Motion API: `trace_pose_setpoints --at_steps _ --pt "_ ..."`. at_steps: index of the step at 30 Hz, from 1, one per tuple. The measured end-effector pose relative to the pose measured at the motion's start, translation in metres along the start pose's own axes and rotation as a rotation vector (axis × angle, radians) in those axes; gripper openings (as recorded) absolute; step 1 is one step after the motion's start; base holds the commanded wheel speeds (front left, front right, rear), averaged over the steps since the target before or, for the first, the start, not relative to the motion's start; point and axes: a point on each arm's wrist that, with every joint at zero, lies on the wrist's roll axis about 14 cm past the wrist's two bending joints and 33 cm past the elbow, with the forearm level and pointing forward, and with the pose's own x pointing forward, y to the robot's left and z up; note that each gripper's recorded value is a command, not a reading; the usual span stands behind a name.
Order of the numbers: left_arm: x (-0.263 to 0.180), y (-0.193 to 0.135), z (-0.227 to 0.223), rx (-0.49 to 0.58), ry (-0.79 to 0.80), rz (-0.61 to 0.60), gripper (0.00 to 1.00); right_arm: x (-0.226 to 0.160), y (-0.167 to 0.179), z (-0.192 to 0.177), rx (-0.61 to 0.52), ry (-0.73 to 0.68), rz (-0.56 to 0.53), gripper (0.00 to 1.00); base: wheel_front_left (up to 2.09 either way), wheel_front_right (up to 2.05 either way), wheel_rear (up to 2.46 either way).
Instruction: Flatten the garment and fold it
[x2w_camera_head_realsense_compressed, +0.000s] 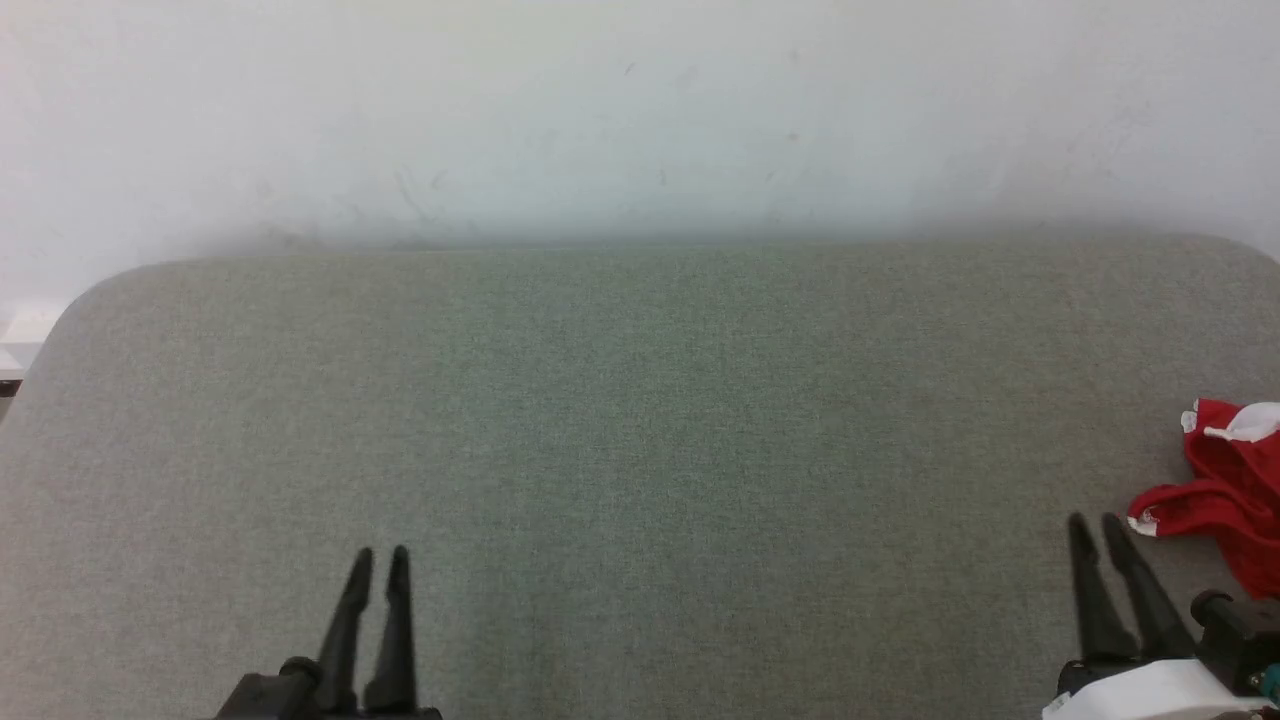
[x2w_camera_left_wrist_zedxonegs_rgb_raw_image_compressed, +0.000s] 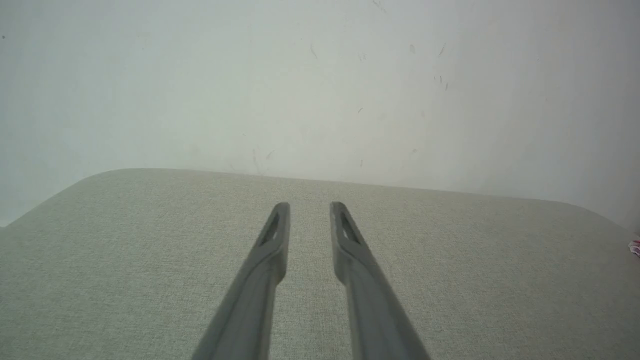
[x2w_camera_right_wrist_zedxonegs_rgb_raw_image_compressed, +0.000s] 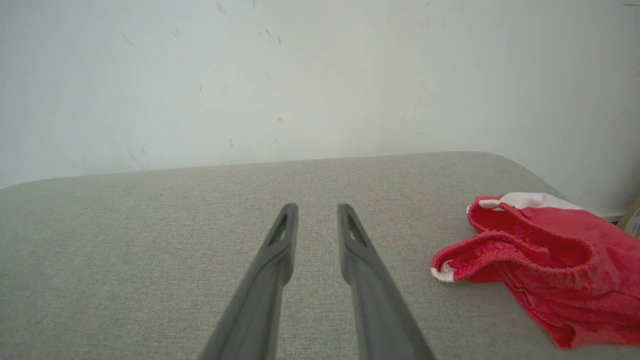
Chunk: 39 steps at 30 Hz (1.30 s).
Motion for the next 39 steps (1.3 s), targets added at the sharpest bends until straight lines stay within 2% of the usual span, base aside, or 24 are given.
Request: trace_pose_setpoints --at_steps 39 --pt "0.011 -0.001 -0.002 0.038 0.039 -0.011 0.00 0.006 0.011 0.000 -0.030 0.029 0.037 0.00 0.00 0.00 0.00"
